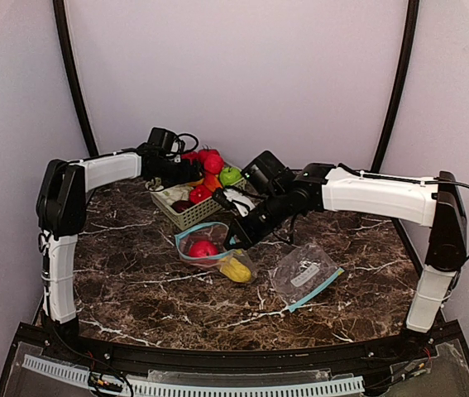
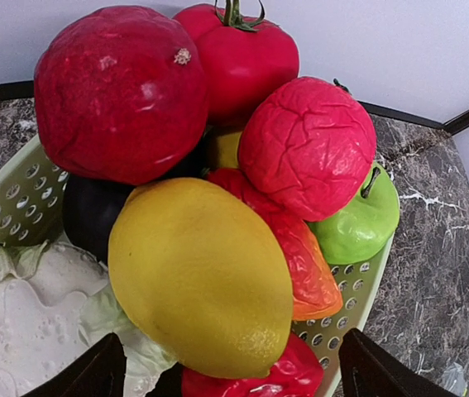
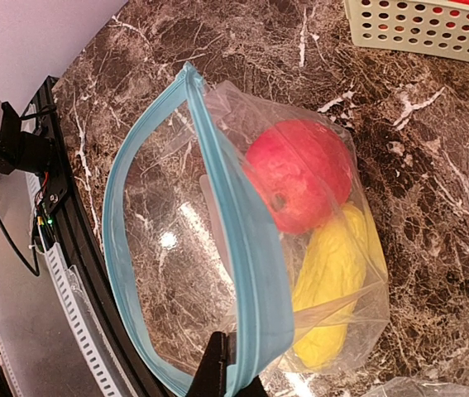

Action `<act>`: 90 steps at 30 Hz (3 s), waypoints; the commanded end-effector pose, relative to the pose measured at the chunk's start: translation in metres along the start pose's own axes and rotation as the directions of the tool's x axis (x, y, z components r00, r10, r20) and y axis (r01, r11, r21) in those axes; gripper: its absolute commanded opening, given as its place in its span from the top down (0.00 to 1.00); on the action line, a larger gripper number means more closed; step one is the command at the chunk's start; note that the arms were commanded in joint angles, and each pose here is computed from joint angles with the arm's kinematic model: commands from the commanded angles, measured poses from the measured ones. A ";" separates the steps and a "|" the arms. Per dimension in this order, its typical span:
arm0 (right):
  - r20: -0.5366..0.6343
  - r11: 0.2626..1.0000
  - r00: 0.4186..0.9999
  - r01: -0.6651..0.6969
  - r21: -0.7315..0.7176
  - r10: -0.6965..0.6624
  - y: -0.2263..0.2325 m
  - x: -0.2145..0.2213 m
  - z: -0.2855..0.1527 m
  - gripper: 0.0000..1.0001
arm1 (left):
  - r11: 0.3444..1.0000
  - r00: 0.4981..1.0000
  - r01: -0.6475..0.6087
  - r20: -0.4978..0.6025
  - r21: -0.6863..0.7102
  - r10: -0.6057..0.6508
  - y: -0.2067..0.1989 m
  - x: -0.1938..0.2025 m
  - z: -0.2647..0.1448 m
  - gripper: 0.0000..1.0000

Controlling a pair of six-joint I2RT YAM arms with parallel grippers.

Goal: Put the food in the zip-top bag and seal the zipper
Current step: Pick up the fake fruit from the bin, then place the fake fruit in the zipper food storage bag.

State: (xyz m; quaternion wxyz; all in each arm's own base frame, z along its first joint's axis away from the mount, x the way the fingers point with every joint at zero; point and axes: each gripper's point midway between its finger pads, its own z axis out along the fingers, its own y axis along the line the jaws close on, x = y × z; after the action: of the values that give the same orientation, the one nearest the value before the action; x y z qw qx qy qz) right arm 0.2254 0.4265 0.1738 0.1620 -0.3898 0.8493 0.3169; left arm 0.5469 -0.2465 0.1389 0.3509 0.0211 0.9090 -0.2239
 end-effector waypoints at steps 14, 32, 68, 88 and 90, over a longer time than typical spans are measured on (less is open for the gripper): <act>0.060 0.999 0.998 0.015 -0.032 -0.013 0.013 -0.012 -0.014 1.00 | 0.999 0.999 0.030 0.015 0.017 -0.031 0.006 -0.010 0.018 0.17; 0.052 0.999 0.999 0.013 -0.030 -0.012 0.011 -0.011 -0.010 1.00 | 0.999 0.999 0.045 -0.011 -0.010 -0.045 0.012 -0.005 0.016 0.37; 0.068 0.999 0.997 0.026 -0.019 -0.025 0.011 -0.016 -0.013 1.00 | 0.999 0.995 0.005 0.101 -0.048 0.000 0.013 0.046 -0.166 0.41; 0.049 0.997 0.996 0.073 -0.013 -0.072 0.012 -0.011 -0.018 1.00 | 0.759 0.914 -0.270 -0.090 0.593 0.396 -0.145 0.191 -0.299 0.42; 0.046 0.997 0.996 0.079 -0.008 -0.078 0.011 -0.010 -0.019 1.00 | 0.745 0.904 -0.260 -0.116 0.614 0.412 -0.150 0.201 -0.301 0.43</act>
State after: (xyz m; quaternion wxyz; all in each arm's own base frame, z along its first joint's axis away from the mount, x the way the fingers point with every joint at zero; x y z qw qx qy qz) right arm 0.2249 0.4254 0.1734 0.1649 -0.4013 0.8449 0.3130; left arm 0.2109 -0.2716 0.2677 0.3002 0.2828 0.8215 -0.3937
